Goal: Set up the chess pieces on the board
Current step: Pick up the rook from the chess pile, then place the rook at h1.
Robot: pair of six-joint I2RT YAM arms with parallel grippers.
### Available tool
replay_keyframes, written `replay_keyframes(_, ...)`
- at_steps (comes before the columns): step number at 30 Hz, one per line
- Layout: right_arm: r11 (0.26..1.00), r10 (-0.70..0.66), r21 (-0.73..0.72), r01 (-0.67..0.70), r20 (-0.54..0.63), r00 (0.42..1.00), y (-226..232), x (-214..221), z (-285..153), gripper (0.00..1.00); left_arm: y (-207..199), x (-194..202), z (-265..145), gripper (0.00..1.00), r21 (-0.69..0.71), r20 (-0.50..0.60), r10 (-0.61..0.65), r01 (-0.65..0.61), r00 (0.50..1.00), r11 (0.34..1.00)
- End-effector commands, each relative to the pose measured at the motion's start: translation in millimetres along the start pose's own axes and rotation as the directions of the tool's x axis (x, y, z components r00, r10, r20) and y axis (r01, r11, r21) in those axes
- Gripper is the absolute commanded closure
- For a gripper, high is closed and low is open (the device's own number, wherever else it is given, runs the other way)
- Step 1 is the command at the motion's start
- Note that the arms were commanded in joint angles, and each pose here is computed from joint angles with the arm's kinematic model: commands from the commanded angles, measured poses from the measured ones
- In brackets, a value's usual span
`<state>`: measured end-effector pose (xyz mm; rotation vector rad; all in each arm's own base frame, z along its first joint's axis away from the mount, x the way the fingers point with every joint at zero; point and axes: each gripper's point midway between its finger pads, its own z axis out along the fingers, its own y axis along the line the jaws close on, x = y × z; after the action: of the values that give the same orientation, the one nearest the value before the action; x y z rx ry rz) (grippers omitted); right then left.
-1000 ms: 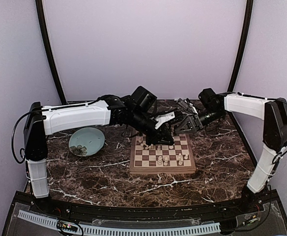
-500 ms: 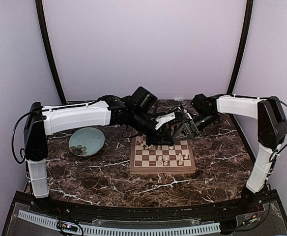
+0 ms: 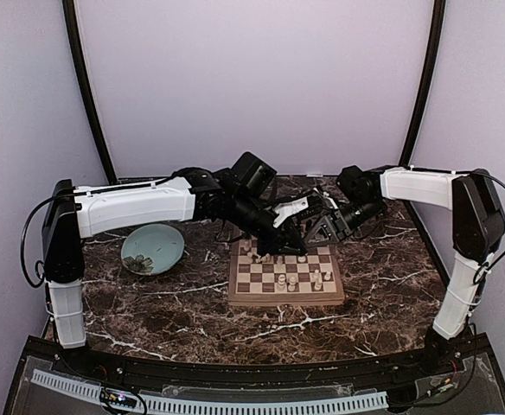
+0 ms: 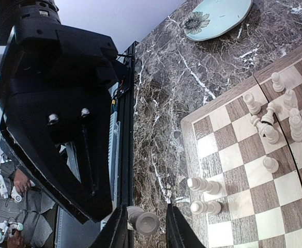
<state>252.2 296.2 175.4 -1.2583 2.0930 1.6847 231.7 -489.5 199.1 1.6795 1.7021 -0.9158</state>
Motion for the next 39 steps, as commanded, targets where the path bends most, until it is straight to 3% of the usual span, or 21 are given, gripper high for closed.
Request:
replay_keyframes(1, 1.000, -0.015, -0.026, 0.015, 0.017, 1.000, 5, -10, 0, 0.66, -3, -4, 1, 0.92, 0.011, 0.010, 0.024, -0.024, 1.000, 1.000)
replay_keyframes(5, 0.999, -0.008, -0.032, 0.009, 0.018, 1.000, 4, -10, 1, 0.63, -3, -5, 0, 0.92, 0.014, 0.012, 0.024, -0.024, 1.000, 1.000)
replay_keyframes(17, 1.000, -0.025, -0.018, 0.025, 0.027, 0.999, 3, -14, -2, 0.82, -2, -6, 0, 0.92, 0.010, 0.014, 0.024, -0.025, 1.000, 1.000)
replay_keyframes(23, 0.987, -0.081, 0.144, 0.068, 0.084, 0.993, -11, -29, -30, 0.87, -5, 1, -1, 0.92, 0.016, -0.006, 0.009, -0.009, 1.000, 1.000)
replay_keyframes(26, 0.950, -0.150, 0.290, 0.117, 0.092, 0.984, -18, -32, -46, 0.87, -5, 11, -4, 0.92, -0.004, -0.020, -0.011, 0.011, 1.000, 1.000)
replay_keyframes(31, 0.828, -0.267, 0.519, 0.213, 0.030, 0.963, -26, -18, -65, 0.87, 12, 22, -23, 0.91, -0.066, 0.014, -0.092, 0.093, 0.996, 0.993)
replay_keyframes(39, 0.687, -0.340, 0.643, 0.339, -0.128, 0.932, -28, 39, -64, 0.87, 71, 42, -65, 0.91, -0.217, 0.130, -0.264, 0.287, 0.956, 0.933)
